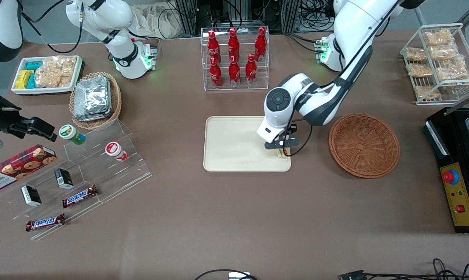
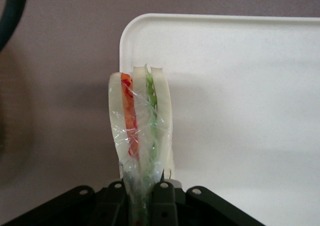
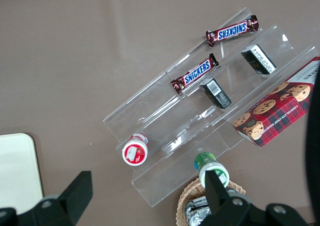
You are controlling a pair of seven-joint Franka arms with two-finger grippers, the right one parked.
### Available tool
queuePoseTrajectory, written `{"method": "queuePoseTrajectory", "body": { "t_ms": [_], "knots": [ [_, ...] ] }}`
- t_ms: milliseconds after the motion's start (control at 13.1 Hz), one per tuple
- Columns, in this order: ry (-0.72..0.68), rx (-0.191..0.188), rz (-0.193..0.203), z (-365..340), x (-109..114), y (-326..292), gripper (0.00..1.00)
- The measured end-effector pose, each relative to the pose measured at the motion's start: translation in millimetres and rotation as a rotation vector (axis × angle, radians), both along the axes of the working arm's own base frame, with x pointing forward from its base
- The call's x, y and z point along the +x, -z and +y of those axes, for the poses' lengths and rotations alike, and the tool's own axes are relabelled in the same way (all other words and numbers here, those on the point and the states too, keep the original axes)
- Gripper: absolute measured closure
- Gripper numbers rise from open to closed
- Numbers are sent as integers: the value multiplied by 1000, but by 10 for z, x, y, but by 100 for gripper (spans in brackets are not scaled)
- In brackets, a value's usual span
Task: Place sandwich from basket to tray
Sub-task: 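Carry the sandwich over the cream tray and lower it, then open the left gripper to release the sandwich onto the tray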
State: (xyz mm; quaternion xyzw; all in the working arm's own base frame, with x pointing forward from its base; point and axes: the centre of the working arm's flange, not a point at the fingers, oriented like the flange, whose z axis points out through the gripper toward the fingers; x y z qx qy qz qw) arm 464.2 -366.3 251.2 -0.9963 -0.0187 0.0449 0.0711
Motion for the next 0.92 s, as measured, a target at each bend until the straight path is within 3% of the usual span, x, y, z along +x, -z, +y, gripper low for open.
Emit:
{"method": "queuePoseTrajectory", "body": {
  "t_ms": [229, 764, 917],
  "knots": [
    [25, -29, -21, -34, -43, 71, 84],
    [50, -32, -22, -67, -129, 129, 84],
    [51, -39, -28, -75, -123, 121, 67]
  ]
}}
